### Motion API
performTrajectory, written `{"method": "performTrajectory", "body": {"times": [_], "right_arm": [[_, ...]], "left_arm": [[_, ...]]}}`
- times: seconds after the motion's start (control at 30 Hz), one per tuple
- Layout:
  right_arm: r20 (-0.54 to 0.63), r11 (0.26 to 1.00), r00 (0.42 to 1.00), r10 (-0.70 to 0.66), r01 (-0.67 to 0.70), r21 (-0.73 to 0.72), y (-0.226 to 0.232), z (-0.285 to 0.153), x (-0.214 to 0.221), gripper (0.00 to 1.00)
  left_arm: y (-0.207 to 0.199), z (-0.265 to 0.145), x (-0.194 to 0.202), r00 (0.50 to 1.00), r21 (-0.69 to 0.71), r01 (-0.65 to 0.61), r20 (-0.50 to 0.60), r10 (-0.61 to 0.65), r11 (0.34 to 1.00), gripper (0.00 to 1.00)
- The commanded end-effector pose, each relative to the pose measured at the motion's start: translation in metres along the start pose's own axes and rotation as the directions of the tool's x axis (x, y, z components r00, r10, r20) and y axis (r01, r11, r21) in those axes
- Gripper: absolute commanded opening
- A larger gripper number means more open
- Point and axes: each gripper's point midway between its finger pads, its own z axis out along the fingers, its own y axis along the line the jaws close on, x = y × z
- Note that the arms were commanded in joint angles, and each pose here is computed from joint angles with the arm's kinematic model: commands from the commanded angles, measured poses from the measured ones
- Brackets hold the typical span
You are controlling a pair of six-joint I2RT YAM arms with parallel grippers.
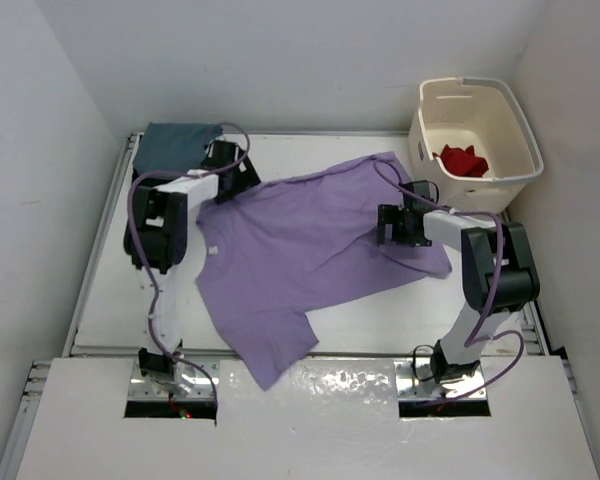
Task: Fold and stack the t-shirts
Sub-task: Flatten out the tshirt
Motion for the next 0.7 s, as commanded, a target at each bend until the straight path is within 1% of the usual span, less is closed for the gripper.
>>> {"method": "performTrajectory", "body": {"times": [0.0,0.03,0.07,0.1,0.13,0.17,0.2,0.23,0.27,0.3,0.33,0.37,0.4,0.43,0.47,0.5,0.57,0.6,0.67], "right_arm": [[-0.017,0.999,0.999,0.029,-0.03,-0.024,0.002,-0.003,0.011,0.99],[-0.018,0.999,0.999,0.029,-0.03,-0.033,0.003,-0.002,0.011,0.99],[-0.018,0.999,0.999,0.029,-0.03,-0.035,0.004,-0.002,0.011,0.99],[-0.001,0.999,1.0,0.019,-0.019,-0.037,0.004,-0.001,0.005,0.99],[0.004,1.0,1.0,0.01,-0.01,-0.028,0.003,0.001,0.001,0.99],[0.013,1.0,1.0,0.001,-0.001,-0.019,0.001,0.002,-0.004,0.99],[0.046,1.0,0.999,-0.016,0.016,-0.013,0.001,0.001,-0.024,0.99],[0.04,1.0,0.999,-0.025,0.025,-0.004,0.0,0.001,-0.03,0.99],[0.034,1.0,0.999,-0.029,0.029,0.011,-0.003,0.003,-0.034,0.99],[0.074,0.999,0.996,-0.04,0.039,0.012,-0.001,-0.003,-0.057,0.99],[0.086,0.999,0.995,-0.043,0.042,0.006,0.001,-0.01,-0.064,0.99],[0.111,0.999,0.993,-0.043,0.044,-0.003,0.003,-0.016,-0.072,0.99],[0.127,0.999,0.991,-0.047,0.049,-0.008,0.004,-0.022,-0.075,0.99],[0.133,0.999,0.99,-0.049,0.05,-0.007,0.004,-0.028,-0.076,0.99],[0.15,0.999,0.987,-0.051,0.051,0.005,0.002,-0.039,-0.079,0.99],[0.144,0.998,0.988,-0.054,0.053,0.017,-0.001,-0.045,-0.075,0.99],[0.129,0.997,0.989,-0.072,0.069,0.029,-0.005,-0.058,-0.064,0.99],[0.128,0.996,0.988,-0.09,0.087,0.031,-0.008,-0.071,-0.054,0.99],[0.093,0.994,0.99,-0.105,0.102,0.04,-0.013,-0.083,-0.034,0.99]], "left_arm": [[0.007,0.054,0.014,0.994,-0.048,-0.077,-0.083,0.073,0.996,0.91],[-0.021,0.057,-0.016,0.995,0.018,-0.1,-0.029,0.1,0.995,0.91],[-0.028,0.065,-0.023,0.994,0.03,-0.108,-0.023,0.109,0.994,0.91],[-0.02,0.086,-0.011,0.991,0.003,-0.119,-0.062,0.119,0.993,0.91],[-0.045,0.085,-0.047,0.991,0.046,-0.135,0.016,0.135,0.99,0.91],[-0.048,0.093,-0.053,0.99,0.045,-0.14,0.025,0.139,0.989,0.91],[-0.04,0.111,-0.042,0.989,0.023,-0.147,-0.01,0.147,0.989,0.91],[-0.047,0.112,-0.052,0.988,0.04,-0.157,0.009,0.156,0.987,0.91],[-0.059,0.105,-0.076,0.985,0.059,-0.162,0.064,0.158,0.985,0.92],[-0.065,0.098,-0.088,0.984,0.072,-0.16,0.093,0.154,0.984,0.92],[-0.065,0.094,-0.085,0.984,0.09,-0.165,0.081,0.158,0.982,0.93],[-0.07,0.084,-0.091,0.983,0.105,-0.167,0.098,0.157,0.98,0.93],[-0.09,0.051,-0.122,0.97,0.156,-0.181,0.191,0.15,0.971,0.94],[-0.083,0.048,-0.109,0.971,0.152,-0.197,0.169,0.171,0.969,0.94],[-0.101,0.012,-0.132,0.957,0.185,-0.21,0.24,0.164,0.96,0.96],[-0.103,-0.002,-0.137,0.951,0.183,-0.222,0.255,0.172,0.958,0.96],[-0.108,-0.027,-0.145,0.943,0.175,-0.242,0.273,0.189,0.954,0.96],[-0.11,-0.053,-0.149,0.944,0.178,-0.242,0.268,0.19,0.954,0.96],[-0.105,-0.071,-0.138,0.953,0.175,-0.245,0.223,0.204,0.953,0.96]]}}
